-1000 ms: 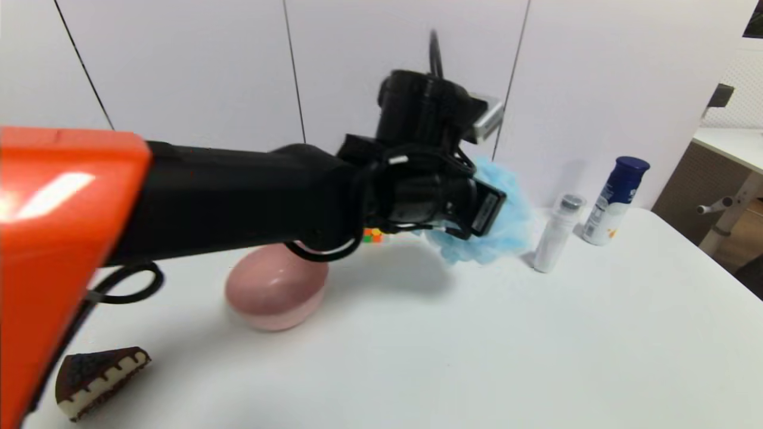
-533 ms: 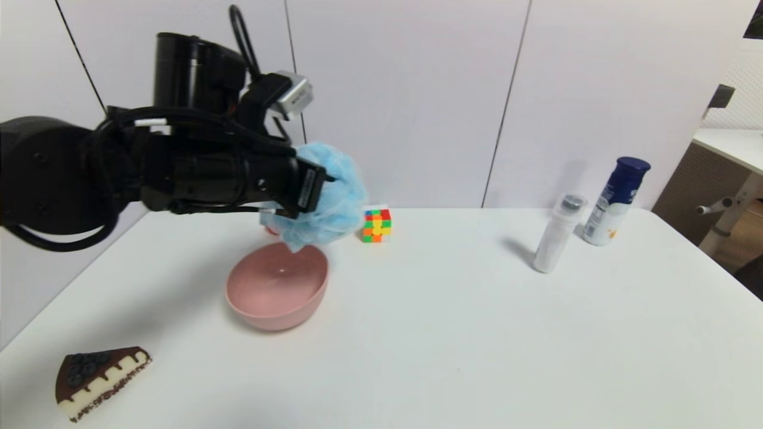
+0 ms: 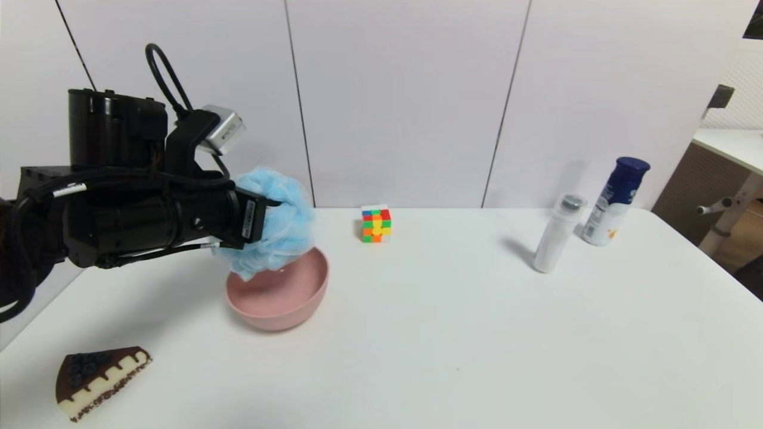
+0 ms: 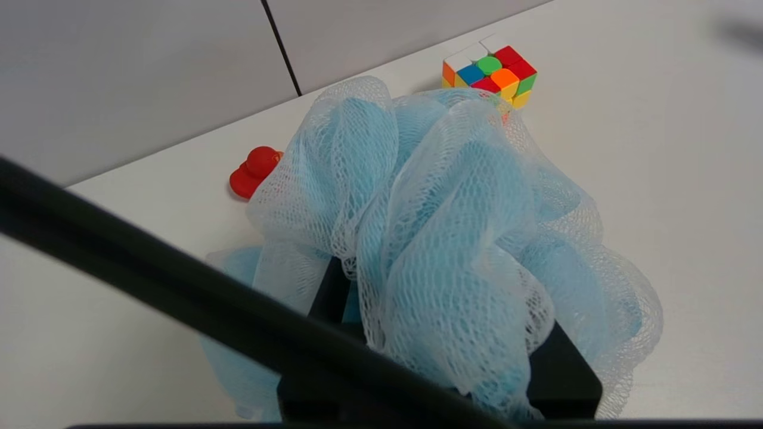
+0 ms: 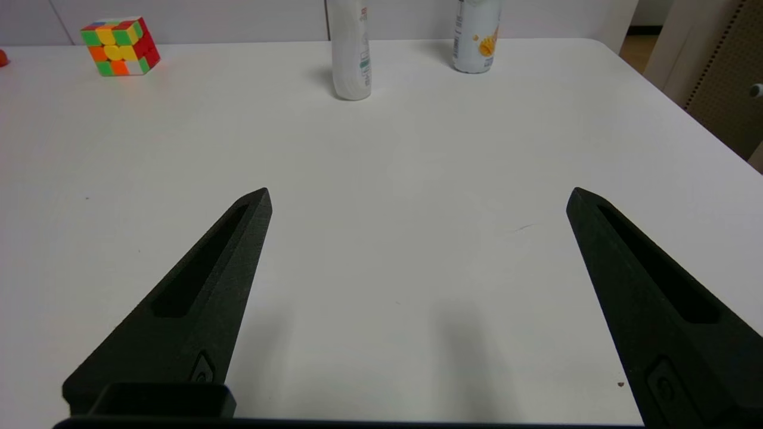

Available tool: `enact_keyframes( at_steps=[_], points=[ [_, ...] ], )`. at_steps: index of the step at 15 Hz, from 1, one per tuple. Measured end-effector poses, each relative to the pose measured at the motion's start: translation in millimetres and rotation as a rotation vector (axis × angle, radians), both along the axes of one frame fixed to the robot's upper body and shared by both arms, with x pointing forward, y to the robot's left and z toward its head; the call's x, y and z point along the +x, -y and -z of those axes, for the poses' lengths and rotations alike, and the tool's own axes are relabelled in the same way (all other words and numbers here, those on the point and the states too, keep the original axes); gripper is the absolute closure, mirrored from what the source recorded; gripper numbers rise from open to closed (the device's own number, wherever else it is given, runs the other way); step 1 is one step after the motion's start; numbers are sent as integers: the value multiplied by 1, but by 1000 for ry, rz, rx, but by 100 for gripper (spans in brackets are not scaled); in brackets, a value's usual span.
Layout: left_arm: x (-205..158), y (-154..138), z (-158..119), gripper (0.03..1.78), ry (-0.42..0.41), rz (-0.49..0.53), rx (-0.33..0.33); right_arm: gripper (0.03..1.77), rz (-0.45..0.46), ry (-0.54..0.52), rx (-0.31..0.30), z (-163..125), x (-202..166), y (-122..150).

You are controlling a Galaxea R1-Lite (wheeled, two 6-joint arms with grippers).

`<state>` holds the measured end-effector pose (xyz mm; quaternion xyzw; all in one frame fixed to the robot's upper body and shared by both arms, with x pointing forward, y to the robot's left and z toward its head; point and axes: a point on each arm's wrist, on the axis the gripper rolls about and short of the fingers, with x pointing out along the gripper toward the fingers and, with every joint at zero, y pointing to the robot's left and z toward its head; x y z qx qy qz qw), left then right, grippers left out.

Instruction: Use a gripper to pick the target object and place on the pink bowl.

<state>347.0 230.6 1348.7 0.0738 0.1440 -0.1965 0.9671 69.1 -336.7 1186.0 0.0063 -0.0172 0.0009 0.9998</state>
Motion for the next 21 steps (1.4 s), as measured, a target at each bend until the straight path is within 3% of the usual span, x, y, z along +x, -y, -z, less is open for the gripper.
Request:
enact_keyframes(
  at_steps=[5,8,11,16,21],
  points=[
    [1,1,15,139,-19,9,10,9,-1,0,0,0,0,0],
    [4,4,20,96,-34,32,17,9,0,0,0,0,0,0],
    [6,4,21,68,-25,32,15,9,0,0,0,0,0,0],
    [6,4,21,41,-24,31,17,9,0,0,0,0,0,0],
    [1,2,5,27,27,31,-3,9,0,0,0,0,0,0]
  ],
)
